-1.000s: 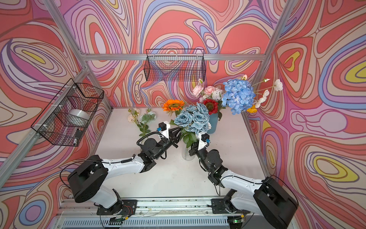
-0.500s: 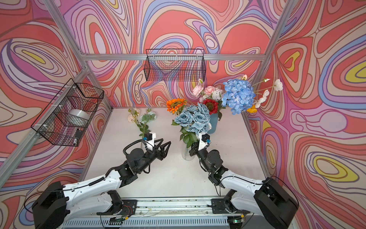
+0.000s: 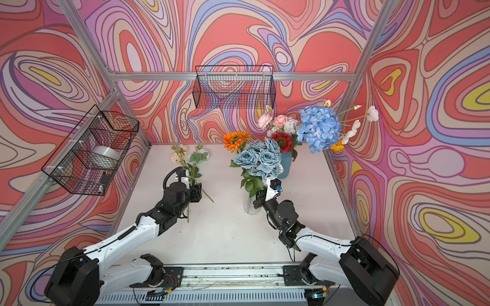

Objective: Arrange the flowers into the vase
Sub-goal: 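Move the left gripper to the pale rose stems on the table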

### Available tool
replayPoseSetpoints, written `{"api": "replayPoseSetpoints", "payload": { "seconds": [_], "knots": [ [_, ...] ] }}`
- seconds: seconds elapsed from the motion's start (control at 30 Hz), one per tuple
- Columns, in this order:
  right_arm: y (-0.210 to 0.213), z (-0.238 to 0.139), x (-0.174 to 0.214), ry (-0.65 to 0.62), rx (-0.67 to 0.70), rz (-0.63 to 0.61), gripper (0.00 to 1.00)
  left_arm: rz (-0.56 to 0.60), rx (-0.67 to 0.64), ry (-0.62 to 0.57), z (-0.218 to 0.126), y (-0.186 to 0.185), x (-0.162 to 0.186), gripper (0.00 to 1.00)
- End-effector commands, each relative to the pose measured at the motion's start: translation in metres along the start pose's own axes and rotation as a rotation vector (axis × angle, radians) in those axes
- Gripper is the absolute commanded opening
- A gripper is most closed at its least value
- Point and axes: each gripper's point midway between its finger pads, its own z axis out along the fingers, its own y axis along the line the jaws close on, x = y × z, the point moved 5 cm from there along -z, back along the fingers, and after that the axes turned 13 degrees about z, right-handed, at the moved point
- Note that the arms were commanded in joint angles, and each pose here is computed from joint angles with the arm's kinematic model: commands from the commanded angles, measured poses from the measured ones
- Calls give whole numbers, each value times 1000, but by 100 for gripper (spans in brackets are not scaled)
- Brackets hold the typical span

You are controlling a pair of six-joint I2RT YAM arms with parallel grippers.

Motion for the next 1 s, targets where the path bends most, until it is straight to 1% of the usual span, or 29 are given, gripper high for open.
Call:
{"api": "replayPoseSetpoints", "payload": {
  "seconds": [0.0, 0.1, 0.2, 0.27, 0.37, 0.4, 0.43, 0.5, 0.57, 0.6, 0.77, 0.97],
  "knots": [
    [3, 4, -4, -14, -8, 24, 0, 7, -61, 172, 19, 16, 19, 52],
    [3, 4, -4, -15, -8, 26, 0, -37, -98, 336, 39, 31, 45, 54],
    [3, 3, -5, -15, -10, 22, 0, -63, -104, 451, 53, 39, 69, 58],
    [4, 3, -6, -12, -13, 20, 0, -63, -111, 506, 60, 41, 79, 59],
    [5, 3, -6, 2, -9, 22, 0, -67, -93, 557, 69, 39, 92, 59],
    [4, 3, -6, 3, -9, 23, 0, -70, -89, 572, 72, 39, 96, 56],
    [4, 2, -6, 0, -6, 25, 0, -73, -81, 584, 75, 38, 98, 50],
    [3, 1, -6, -5, -4, 27, 0, -76, -65, 606, 79, 37, 101, 22],
    [3, 0, -7, -7, -1, 29, 0, -81, -39, 605, 80, 33, 99, 4],
    [3, -1, -7, -7, 1, 27, 0, -86, -24, 596, 80, 31, 97, 0],
    [3, -1, -9, -12, 3, 20, 0, -90, 31, 529, 68, 24, 73, 0],
    [2, -2, -8, -9, 5, 23, 0, -25, 33, 380, 28, 6, 33, 0]
  ]
}}
